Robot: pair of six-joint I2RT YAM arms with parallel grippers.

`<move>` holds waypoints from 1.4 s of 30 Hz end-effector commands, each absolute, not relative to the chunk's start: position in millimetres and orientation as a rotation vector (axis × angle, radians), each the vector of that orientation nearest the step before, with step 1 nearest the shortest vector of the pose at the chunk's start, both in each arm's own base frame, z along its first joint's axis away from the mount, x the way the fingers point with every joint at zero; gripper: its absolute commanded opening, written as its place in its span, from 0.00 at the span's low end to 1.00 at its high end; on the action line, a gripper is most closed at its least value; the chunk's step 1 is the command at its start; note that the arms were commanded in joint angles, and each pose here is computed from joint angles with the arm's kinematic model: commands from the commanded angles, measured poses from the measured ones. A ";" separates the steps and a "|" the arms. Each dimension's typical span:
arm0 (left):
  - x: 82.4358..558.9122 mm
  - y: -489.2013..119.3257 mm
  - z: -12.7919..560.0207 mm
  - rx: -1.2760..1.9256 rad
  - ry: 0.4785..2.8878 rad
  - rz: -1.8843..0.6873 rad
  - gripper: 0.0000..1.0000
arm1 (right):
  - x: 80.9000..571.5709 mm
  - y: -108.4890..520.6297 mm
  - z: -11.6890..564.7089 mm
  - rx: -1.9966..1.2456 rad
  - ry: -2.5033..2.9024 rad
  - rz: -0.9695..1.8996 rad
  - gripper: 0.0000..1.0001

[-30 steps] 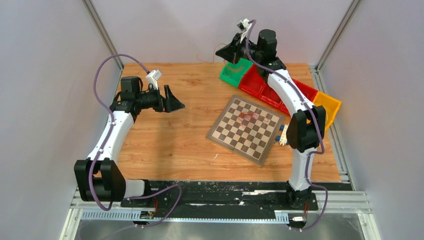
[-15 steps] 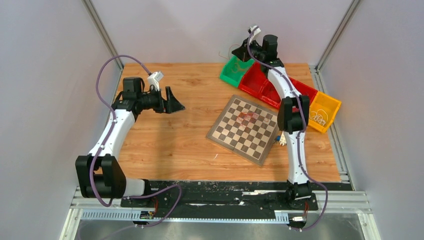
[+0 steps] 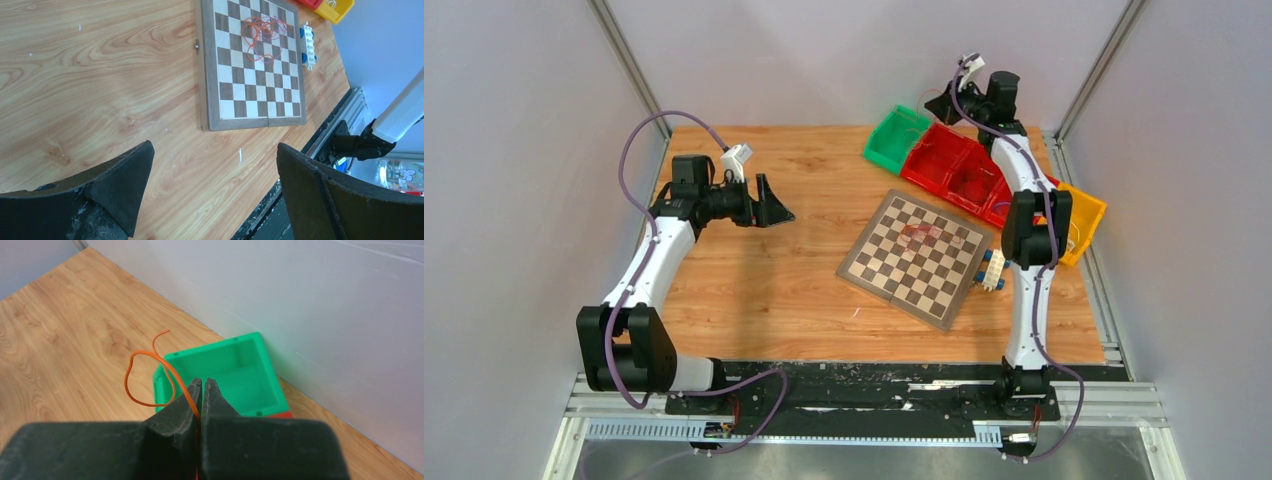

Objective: Untangle the cables

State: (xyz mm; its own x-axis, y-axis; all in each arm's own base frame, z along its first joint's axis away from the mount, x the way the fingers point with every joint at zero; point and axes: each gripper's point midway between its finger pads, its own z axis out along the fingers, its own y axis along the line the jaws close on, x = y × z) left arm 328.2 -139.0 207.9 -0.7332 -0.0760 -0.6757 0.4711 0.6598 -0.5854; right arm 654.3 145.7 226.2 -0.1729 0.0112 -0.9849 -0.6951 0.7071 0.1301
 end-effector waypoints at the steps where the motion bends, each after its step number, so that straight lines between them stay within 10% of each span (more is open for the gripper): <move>1: 329.8 -140.2 211.3 0.334 2.159 -1.036 1.00 | 648.0 133.3 261.0 -0.634 1.548 0.619 0.00; 42: 331.4 -138.2 208.9 0.350 2.175 -1.018 1.00 | 628.3 46.7 197.8 -0.707 1.754 0.303 0.00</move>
